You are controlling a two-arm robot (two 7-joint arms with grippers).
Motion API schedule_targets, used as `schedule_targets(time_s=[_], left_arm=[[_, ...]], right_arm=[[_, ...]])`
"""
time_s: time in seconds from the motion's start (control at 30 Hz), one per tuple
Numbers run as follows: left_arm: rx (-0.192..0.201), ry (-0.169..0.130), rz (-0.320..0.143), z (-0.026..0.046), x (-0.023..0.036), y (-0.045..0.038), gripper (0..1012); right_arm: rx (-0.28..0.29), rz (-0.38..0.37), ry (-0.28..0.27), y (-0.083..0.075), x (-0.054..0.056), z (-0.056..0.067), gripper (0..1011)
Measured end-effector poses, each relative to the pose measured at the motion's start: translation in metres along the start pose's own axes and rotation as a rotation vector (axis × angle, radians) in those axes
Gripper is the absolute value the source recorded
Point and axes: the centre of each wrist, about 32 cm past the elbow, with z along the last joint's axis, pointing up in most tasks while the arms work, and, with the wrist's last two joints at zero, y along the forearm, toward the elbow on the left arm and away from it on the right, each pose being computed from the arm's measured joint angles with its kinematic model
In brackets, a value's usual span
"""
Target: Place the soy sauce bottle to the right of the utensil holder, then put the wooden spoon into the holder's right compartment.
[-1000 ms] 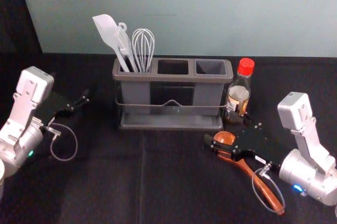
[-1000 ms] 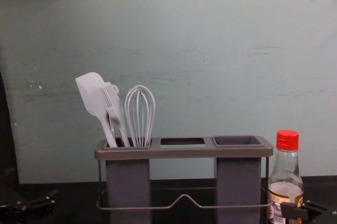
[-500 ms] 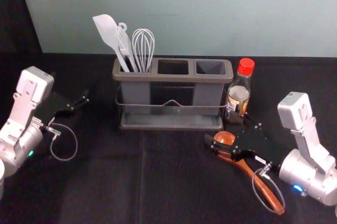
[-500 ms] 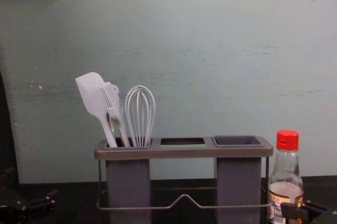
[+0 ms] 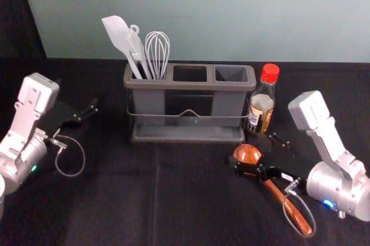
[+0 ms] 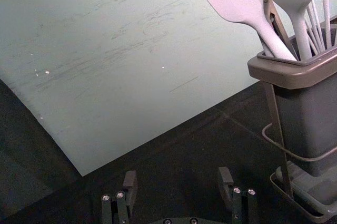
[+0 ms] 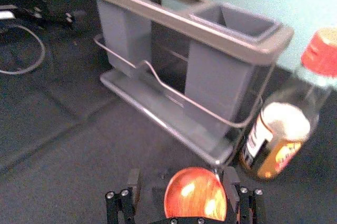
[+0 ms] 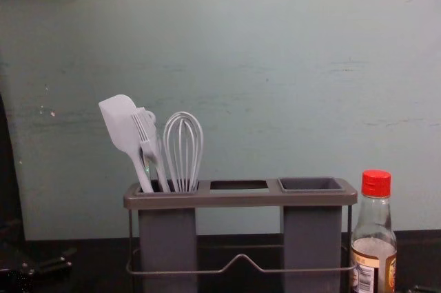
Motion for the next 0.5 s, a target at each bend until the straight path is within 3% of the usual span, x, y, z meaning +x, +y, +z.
schedule_targets(time_s=[0.27, 0.5], left_arm=[[0.0, 0.0, 0.0, 0.0, 0.0, 0.0, 1005], [0.0, 0.0, 0.0, 0.0, 0.0, 0.0, 1005]], right_arm=[[-0.151, -0.052, 0.087, 0.001, -0.005, 0.022, 1002], [-0.203, -0.09, 0.1, 0.006, -0.01, 0.03, 1003]])
